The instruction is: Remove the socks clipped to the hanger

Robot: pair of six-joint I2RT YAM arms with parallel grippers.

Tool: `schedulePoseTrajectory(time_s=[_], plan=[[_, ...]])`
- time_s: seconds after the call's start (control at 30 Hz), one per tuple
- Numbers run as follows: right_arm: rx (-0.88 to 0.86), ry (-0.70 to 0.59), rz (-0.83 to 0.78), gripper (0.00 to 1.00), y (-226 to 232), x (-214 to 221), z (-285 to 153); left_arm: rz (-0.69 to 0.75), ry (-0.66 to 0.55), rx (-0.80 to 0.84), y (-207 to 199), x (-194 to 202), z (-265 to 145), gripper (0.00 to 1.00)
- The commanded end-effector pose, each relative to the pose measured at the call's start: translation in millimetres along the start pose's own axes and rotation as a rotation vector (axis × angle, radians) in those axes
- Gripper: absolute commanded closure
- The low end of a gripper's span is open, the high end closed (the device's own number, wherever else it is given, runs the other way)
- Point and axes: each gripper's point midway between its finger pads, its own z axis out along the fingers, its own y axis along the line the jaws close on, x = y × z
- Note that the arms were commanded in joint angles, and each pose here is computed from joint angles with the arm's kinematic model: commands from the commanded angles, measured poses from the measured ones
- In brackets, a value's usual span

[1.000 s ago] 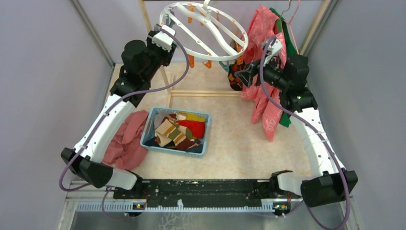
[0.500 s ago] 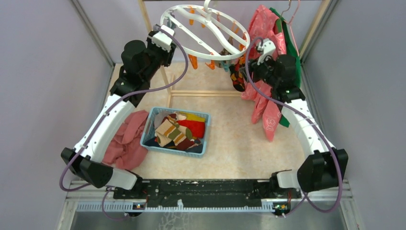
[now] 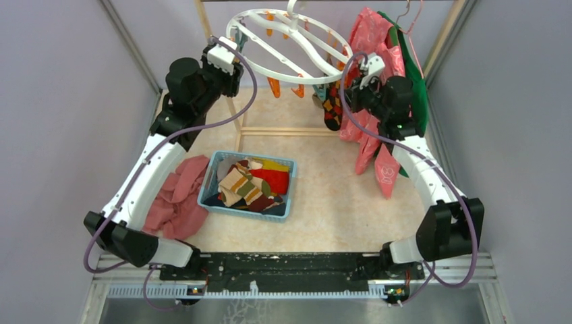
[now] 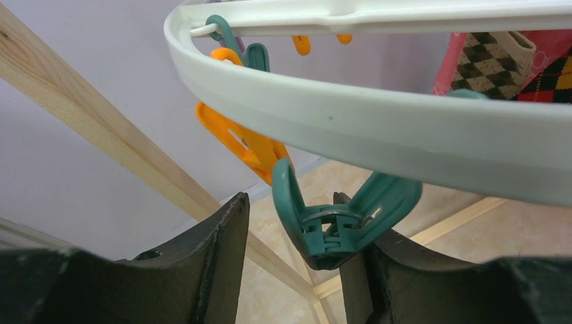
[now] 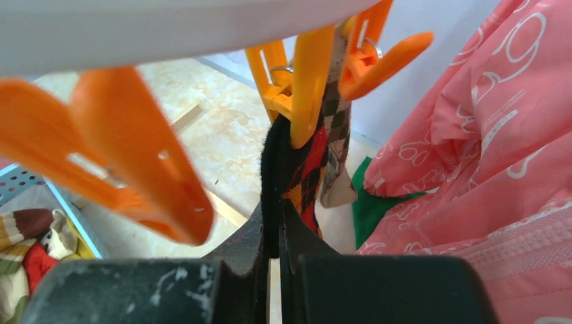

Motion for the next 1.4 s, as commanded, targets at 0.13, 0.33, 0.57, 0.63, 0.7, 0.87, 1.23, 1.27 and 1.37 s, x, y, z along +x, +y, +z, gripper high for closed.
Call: schedulePoseTrajectory(time_s=[0.13,0.33,0.57,0.63,0.7,0.87,1.23,1.27,1.37], plan=[[-0.155,-0.072,-0.055,1.00,41.7,-42.6,-40.5,-0.034,0.001,0.084,-7.1,-9.7,-25.5,0.25],[-0.290,-0.012,-0.059,1.00,72.1,-37.3,-65.8,-0.036,0.091,0.186,-25.6,11.5,-50.7,0.04],[-0.512,-0.002,-0.048,1.00,114.6,-33.3,-94.6,-0.025,0.185,0.436,-71.8,48.8,-91.1,0.04],[-0.592,-0.013,-0.016,1.00,128.0,-36.4,-101.6,-0.040,0.175,0.578,-96.7,55.2,-102.1,0.07],[-0.671,-0.032,0.025,1.00,140.2,-41.4,-107.6,-0.071,0.156,0.707,-119.6,60.3,-110.2,0.11],[-0.780,-0.051,0.088,1.00,158.3,-52.9,-112.1,-0.176,0.083,0.905,-154.5,54.6,-113.1,0.17],[-0.866,-0.048,0.130,1.00,183.1,-65.5,-98.8,-0.214,-0.002,1.045,-209.4,36.7,-95.1,0.18],[-0.876,-0.049,0.131,1.00,185.6,-66.2,-97.9,-0.195,-0.008,1.047,-214.8,36.4,-92.8,0.17],[-0.895,-0.047,0.141,1.00,190.6,-67.5,-95.1,-0.131,-0.020,1.028,-227.6,36.2,-81.4,0.16]])
